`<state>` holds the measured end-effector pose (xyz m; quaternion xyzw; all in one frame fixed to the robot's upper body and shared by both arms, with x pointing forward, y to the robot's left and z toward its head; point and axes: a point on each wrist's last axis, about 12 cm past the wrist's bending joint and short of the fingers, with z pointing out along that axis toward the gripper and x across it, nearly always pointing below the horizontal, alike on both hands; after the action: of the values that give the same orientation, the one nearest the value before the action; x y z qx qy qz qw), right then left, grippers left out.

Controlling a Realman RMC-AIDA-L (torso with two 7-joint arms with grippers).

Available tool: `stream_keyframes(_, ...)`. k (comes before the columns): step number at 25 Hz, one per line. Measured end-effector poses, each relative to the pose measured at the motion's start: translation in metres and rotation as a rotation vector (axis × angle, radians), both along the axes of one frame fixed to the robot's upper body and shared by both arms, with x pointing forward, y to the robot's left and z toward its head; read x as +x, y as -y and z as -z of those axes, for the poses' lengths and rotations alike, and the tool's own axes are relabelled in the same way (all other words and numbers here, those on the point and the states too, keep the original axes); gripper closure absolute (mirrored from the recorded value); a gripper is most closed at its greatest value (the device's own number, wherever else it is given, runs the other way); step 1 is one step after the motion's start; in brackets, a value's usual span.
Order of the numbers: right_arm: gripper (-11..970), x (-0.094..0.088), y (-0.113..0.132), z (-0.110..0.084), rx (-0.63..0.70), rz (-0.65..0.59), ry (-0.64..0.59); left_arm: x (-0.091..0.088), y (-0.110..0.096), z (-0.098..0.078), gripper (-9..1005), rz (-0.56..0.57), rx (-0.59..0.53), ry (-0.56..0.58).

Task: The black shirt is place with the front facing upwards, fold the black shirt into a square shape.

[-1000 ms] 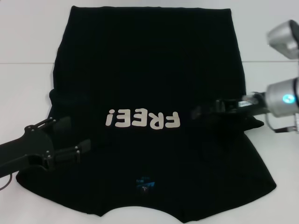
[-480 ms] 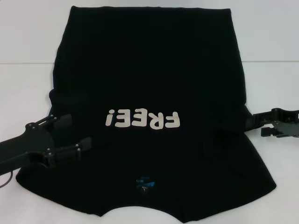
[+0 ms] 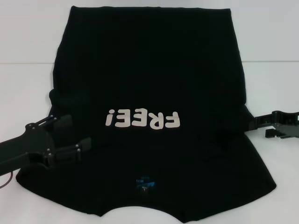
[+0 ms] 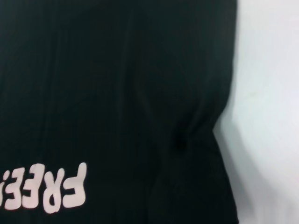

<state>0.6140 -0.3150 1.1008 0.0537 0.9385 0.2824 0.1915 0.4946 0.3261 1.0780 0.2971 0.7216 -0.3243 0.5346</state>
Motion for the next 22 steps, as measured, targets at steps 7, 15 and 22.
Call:
stream_keyframes(7, 281, 0.004, -0.007, 0.001, -0.001, 0.004, 0.025, -0.001, 0.000, 0.000, 52, -0.001, -0.001, -0.001)
stream_keyframes(15, 284, 0.012, -0.025, 0.001, -0.007, -0.007, 0.055, -0.001, -0.001, 0.000, 51, -0.001, -0.002, -0.002)
stream_keyframes(22, 287, 0.020, -0.040, -0.002, 0.025, -0.010, 0.105, -0.003, -0.001, 0.001, 51, -0.002, -0.002, -0.002)
